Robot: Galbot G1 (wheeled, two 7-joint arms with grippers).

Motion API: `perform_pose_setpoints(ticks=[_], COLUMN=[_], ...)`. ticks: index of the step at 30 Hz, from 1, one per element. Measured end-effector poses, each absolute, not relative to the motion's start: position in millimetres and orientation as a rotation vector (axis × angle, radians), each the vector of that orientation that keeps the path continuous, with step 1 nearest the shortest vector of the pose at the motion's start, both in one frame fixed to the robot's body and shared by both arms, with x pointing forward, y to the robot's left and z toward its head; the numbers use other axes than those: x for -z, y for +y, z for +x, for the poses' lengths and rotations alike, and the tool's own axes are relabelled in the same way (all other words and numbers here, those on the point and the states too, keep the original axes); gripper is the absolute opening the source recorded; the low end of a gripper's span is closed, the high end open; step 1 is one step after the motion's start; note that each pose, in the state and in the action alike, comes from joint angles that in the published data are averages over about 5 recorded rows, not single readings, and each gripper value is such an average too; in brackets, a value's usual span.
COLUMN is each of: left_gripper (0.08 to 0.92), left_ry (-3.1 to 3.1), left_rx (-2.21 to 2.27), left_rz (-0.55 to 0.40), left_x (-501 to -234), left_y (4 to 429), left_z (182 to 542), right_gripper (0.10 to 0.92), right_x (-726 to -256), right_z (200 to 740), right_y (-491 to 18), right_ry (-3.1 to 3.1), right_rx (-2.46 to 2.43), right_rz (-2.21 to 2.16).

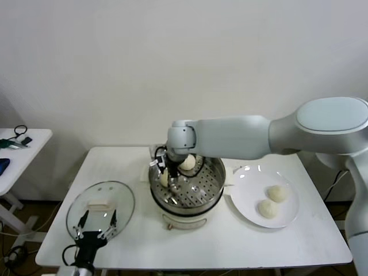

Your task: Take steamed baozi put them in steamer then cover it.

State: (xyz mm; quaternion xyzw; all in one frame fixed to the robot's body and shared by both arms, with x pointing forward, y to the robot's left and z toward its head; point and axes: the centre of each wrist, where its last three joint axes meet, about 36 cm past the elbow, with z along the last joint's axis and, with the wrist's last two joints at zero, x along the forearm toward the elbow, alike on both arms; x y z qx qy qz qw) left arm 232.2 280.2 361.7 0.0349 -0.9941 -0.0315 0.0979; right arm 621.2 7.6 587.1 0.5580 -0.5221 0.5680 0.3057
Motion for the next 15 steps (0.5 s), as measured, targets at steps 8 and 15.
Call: perform_pose_setpoints(ticks=[8, 15], left_gripper=[0.823, 0.823], left_ry=[-2.946, -2.948], left_rx=[0.099, 0.101], left_rz=[0.101, 0.091], left_x=[-364, -366], left_y=[280, 279], left_z=[233, 234], right_gripper=[0.823, 0.823], right_x=[-627, -664], right_z=[629, 633], right_y=[-32, -128], right_ry=[-1.376, -1.371], right_rx=[-1.493, -1.447], right_rz=[1.506, 1.473])
